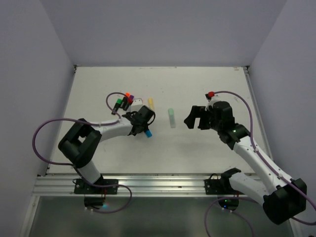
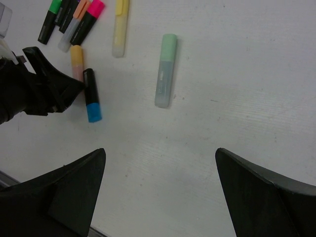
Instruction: Open the pen caps
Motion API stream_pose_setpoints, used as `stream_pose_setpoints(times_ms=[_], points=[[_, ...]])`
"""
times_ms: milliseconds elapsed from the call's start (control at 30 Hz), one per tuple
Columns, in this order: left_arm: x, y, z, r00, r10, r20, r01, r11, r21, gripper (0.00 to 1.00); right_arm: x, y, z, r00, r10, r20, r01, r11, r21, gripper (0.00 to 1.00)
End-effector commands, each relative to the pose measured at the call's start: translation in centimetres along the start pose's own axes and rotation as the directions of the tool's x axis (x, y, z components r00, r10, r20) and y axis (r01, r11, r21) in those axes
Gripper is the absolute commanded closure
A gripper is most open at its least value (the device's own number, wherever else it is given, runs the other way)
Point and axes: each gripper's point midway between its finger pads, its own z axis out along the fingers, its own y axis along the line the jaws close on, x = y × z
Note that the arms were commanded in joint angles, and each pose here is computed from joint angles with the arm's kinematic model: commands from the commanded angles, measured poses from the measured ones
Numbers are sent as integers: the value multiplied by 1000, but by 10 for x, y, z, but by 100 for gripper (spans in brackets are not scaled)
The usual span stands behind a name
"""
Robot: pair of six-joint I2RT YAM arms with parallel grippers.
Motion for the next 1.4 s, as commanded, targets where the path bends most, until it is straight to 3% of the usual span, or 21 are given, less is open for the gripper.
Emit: stream_pose_setpoints(times_ms=[0, 333, 767, 967, 1000, 1067, 1233, 1367], points=[[-13, 6, 0, 998, -25, 51, 28, 998, -59, 45, -10, 5, -3, 998, -8, 55, 9, 1000, -20, 1], [6, 18, 5, 1000, 6, 13, -5, 997, -79, 55, -7, 5, 1, 999, 2, 45, 0, 1000, -26, 1], [13, 25, 16, 999, 36, -17, -37, 997, -68, 55, -7, 8, -3, 999, 0, 53, 2, 999, -41, 1], [8, 19, 13, 997, 77, -8, -77, 997, 8, 83, -9, 11, -5, 998, -10, 56, 14, 998, -58, 1], [7, 18, 11, 996, 86, -8, -85, 996, 23, 92, -10, 12, -6, 998, -15, 55, 18, 998, -62, 1], [-4, 14, 1, 993, 117, 21, -118, 991, 66, 100, -14, 17, -9, 998, -18, 62, 23, 997, -77, 1], [-41, -6, -41, 972, 167, 167, -204, 951, 234, 100, -29, 37, -19, 997, -8, 75, 20, 988, -153, 1], [-69, -31, -97, 901, 212, 378, -371, 829, 418, 100, -47, 62, -26, 996, 46, 82, -24, 968, -248, 1]])
